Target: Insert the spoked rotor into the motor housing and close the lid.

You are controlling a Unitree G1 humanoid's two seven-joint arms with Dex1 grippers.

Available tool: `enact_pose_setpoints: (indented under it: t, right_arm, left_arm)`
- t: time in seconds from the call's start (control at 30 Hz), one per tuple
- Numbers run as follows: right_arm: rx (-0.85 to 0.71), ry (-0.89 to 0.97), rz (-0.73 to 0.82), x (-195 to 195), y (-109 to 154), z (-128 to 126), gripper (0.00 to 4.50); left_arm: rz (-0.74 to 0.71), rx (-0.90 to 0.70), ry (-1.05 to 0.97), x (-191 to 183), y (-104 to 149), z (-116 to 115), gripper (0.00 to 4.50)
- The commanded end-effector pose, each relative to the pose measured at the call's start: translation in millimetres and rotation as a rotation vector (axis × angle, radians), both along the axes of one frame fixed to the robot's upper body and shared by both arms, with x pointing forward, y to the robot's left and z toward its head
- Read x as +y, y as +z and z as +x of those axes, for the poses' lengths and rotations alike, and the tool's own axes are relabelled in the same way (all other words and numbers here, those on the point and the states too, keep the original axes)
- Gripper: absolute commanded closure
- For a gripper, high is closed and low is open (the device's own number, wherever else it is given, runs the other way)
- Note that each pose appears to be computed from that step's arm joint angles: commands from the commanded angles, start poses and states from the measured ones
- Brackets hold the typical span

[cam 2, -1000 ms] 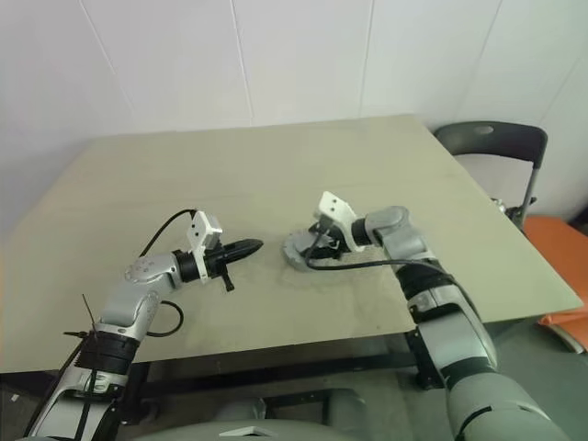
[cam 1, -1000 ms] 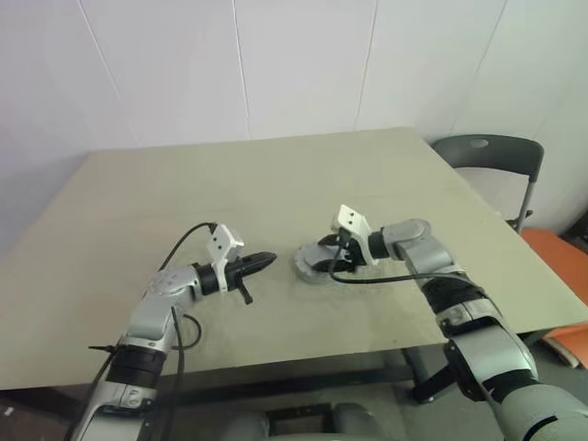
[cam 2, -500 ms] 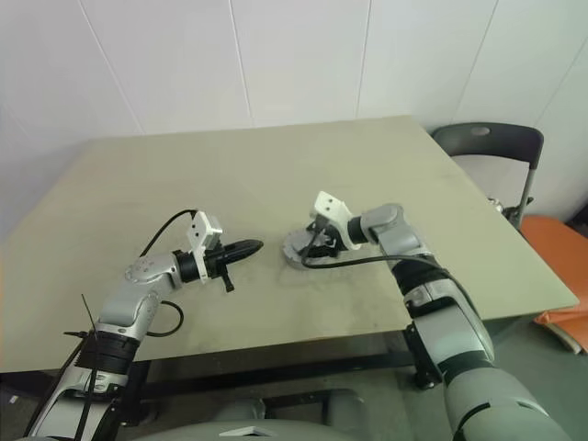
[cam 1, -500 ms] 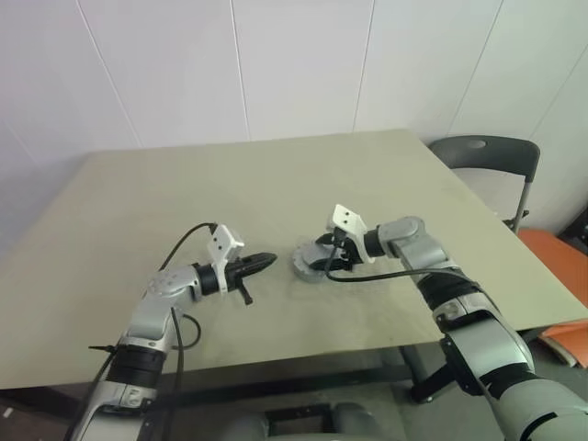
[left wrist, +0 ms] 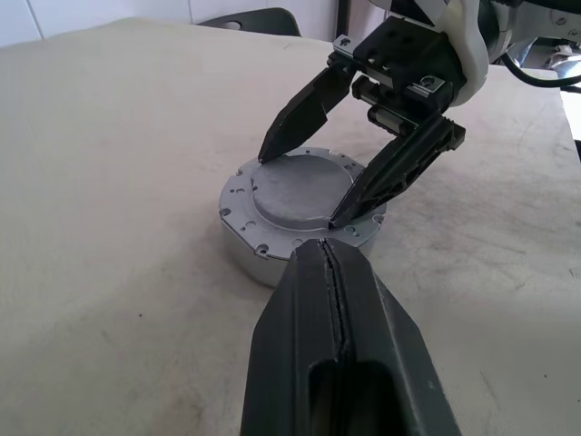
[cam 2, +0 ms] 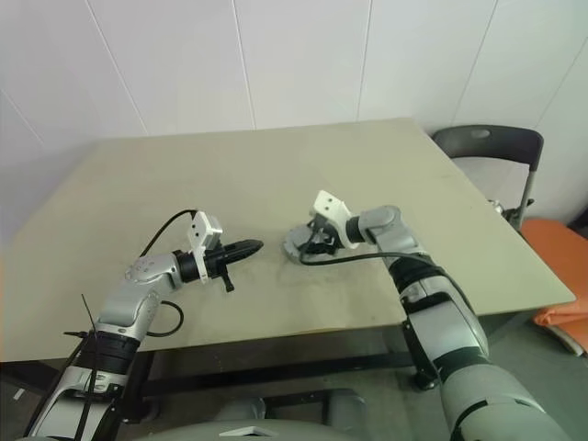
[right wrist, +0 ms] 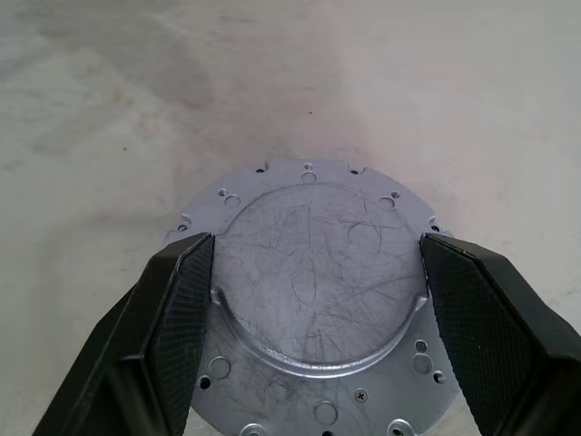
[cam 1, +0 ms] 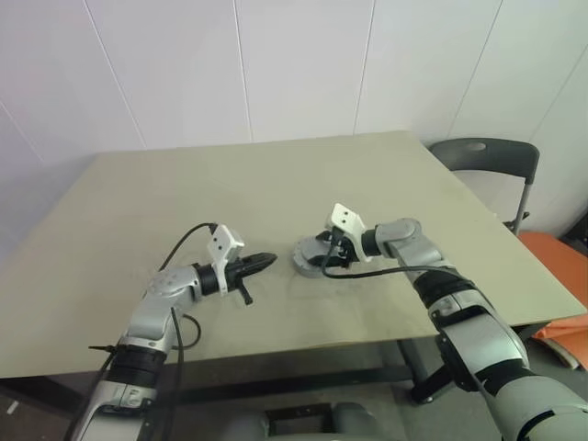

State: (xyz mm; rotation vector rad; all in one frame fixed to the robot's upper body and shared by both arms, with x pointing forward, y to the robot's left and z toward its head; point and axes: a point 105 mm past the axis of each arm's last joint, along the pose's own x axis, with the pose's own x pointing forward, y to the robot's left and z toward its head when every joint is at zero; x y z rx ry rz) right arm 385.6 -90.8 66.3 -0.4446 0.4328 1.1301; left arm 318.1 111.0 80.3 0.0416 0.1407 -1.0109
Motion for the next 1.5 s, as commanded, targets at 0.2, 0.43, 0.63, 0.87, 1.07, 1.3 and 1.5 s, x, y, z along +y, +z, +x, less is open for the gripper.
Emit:
enact_pose_setpoints:
  t: [0.2, 0.43, 0.63, 0.87, 1.07, 1.3, 1.5]
  right_arm:
    - [-0.074, -0.137, -0.024, -17, 16, 23, 1.28]
    - [0.096, -0.031, -0.045, -16, 7, 3, 1.28]
    - [0.011, -0.146, -0.090, -26, 4, 18, 1.28]
    - [-0.111, -0.157, -0.059, -22, 13, 27, 1.28]
    - [-0.032, -0.125, 0.070, -11, 22, 22, 1.28]
    - [0.077, -0.059, 0.124, -5, 19, 6, 1.28]
    - [-0.101, -0.116, 0.083, -9, 27, 23, 1.28]
  left_arm:
    - [-0.001, -0.034, -0.011, -3, 8, 3, 4.50]
    - [-0.001, -0.036, -0.009, -3, 9, 4, 4.50]
    - [-0.003, -0.037, -0.009, -4, 9, 3, 4.50]
    - [-0.003, -0.036, -0.012, -4, 9, 4, 4.50]
    - [0.000, -0.036, -0.016, -5, 9, 4, 4.50]
    - [0.000, -0.038, -0.018, -5, 9, 4, 4.50]
    - [0.001, -0.036, -0.019, -6, 9, 4, 4.50]
